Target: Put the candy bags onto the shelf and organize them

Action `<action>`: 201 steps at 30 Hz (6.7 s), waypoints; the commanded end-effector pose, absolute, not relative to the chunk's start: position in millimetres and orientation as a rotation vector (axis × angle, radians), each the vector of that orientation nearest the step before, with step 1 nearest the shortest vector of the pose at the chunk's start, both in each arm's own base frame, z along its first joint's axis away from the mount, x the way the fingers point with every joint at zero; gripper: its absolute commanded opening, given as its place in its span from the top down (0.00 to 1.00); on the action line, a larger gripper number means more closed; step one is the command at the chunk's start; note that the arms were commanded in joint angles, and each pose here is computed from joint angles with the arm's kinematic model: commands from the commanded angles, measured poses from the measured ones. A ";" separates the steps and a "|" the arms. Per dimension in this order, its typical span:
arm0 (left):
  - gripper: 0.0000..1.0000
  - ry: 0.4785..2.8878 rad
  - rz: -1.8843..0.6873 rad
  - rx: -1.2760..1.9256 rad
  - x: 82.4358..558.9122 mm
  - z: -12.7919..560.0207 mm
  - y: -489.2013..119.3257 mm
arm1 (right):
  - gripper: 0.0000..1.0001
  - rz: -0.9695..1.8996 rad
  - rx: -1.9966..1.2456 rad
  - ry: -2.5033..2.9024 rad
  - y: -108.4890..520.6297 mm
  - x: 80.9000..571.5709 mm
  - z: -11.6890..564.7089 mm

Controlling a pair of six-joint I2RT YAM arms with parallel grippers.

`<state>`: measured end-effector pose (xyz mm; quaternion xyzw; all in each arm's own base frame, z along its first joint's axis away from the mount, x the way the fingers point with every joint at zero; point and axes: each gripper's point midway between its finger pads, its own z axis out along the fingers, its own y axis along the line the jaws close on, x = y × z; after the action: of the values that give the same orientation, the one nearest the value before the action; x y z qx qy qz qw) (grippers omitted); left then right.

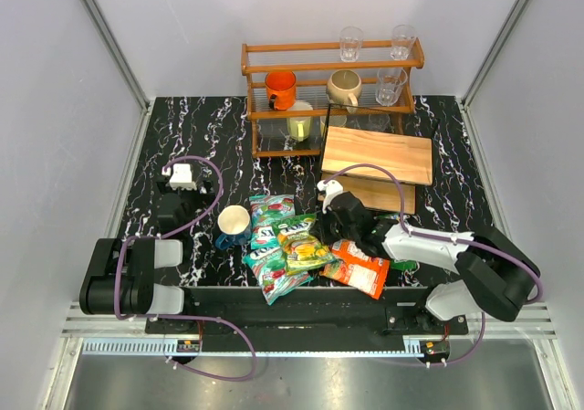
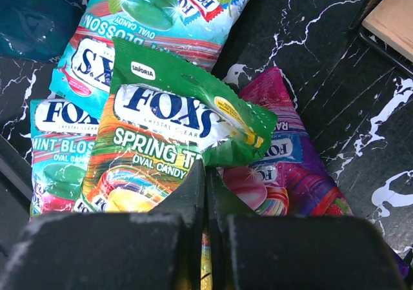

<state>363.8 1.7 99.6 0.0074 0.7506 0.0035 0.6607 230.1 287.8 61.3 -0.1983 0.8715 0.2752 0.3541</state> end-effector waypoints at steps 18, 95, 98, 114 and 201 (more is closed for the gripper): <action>0.01 1.620 0.007 0.005 375.7 123.9 1.8 | 1.00 0.807 -0.549 1.942 262.2 209.1 257.7; 0.01 1.620 0.008 0.006 375.7 123.9 1.9 | 0.93 0.446 0.168 2.002 137.4 439.7 245.9; 0.01 1.620 0.009 0.005 375.7 123.9 2.1 | 0.69 0.436 0.149 1.990 136.4 443.1 252.7; 0.01 1.620 0.008 0.004 375.7 123.9 2.4 | 0.34 0.515 0.064 1.806 124.6 362.7 339.7; 0.01 1.620 0.008 0.006 375.7 123.9 1.9 | 1.00 0.165 0.654 2.265 99.5 235.3 80.6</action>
<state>363.7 1.1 99.5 0.0080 0.7507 0.0030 0.6606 237.3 105.9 50.4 0.2426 0.9038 0.0449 0.3497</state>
